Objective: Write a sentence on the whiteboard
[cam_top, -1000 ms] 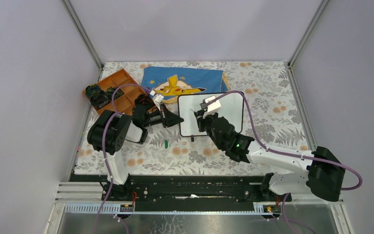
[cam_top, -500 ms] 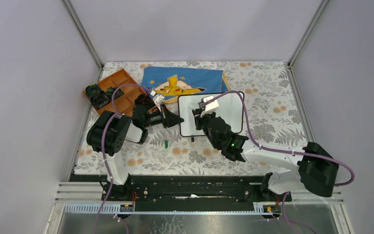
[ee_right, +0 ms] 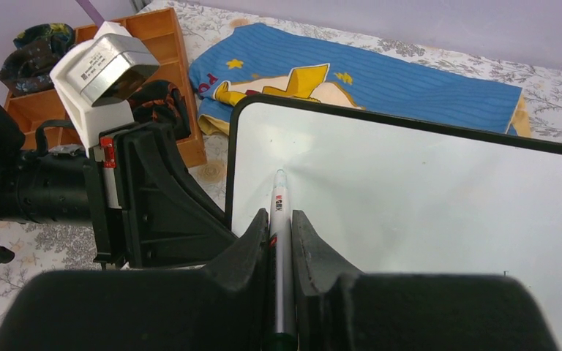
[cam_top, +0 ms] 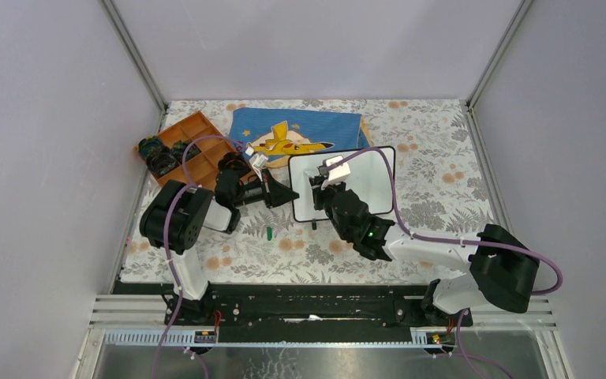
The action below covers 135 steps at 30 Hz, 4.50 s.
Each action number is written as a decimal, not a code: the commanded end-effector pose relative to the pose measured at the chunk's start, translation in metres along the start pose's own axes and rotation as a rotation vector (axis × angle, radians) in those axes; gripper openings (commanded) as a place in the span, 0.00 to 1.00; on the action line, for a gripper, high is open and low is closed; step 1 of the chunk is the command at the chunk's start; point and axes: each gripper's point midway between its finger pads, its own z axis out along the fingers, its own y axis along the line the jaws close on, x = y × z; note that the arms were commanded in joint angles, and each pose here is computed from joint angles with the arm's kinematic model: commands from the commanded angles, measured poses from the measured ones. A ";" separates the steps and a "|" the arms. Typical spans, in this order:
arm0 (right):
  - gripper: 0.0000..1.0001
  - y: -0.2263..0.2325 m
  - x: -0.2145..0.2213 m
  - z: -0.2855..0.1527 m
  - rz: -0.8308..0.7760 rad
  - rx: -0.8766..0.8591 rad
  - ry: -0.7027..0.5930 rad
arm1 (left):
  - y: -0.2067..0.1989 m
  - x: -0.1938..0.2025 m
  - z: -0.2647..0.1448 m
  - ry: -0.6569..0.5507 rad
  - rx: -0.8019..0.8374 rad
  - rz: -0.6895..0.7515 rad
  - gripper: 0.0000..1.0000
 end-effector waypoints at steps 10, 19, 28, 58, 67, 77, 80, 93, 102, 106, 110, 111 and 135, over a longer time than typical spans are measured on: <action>0.00 0.005 -0.034 0.011 0.075 0.030 -0.106 | 0.004 0.011 -0.001 0.024 -0.032 -0.008 0.00; 0.00 -0.003 -0.022 0.015 0.078 0.054 -0.072 | 0.003 0.012 0.000 0.034 -0.032 -0.003 0.00; 0.00 -0.008 -0.008 0.010 0.057 0.062 -0.033 | 0.003 0.012 0.000 0.035 -0.034 0.000 0.00; 0.00 -0.021 -0.013 -0.010 0.079 0.053 -0.065 | 0.005 0.016 0.000 0.048 -0.042 -0.003 0.00; 0.00 -0.029 -0.023 -0.004 0.092 0.088 -0.082 | 0.004 0.017 0.001 0.051 -0.041 -0.001 0.00; 0.00 -0.031 -0.035 0.001 0.119 0.080 -0.119 | 0.003 0.017 0.001 0.054 -0.038 -0.001 0.00; 0.00 -0.030 -0.034 0.003 0.117 0.076 -0.113 | 0.003 0.018 0.001 0.055 -0.038 0.000 0.00; 0.00 -0.029 -0.005 0.003 0.108 0.068 -0.032 | 0.004 0.018 0.001 0.056 -0.039 -0.001 0.00; 0.00 -0.024 0.015 -0.005 0.099 0.019 0.029 | 0.004 0.018 0.001 0.058 -0.042 0.000 0.00; 0.00 -0.020 0.023 -0.007 0.099 -0.003 0.055 | 0.004 0.018 0.001 0.057 -0.042 0.002 0.00; 0.00 -0.015 0.032 -0.008 0.096 -0.028 0.085 | 0.004 0.018 0.001 0.057 -0.043 0.002 0.00; 0.00 -0.013 0.033 -0.008 0.096 -0.037 0.091 | 0.005 0.018 0.001 0.058 -0.043 0.001 0.00; 0.00 -0.008 0.007 -0.019 0.108 -0.071 0.051 | 0.005 0.019 0.002 0.061 -0.044 0.001 0.00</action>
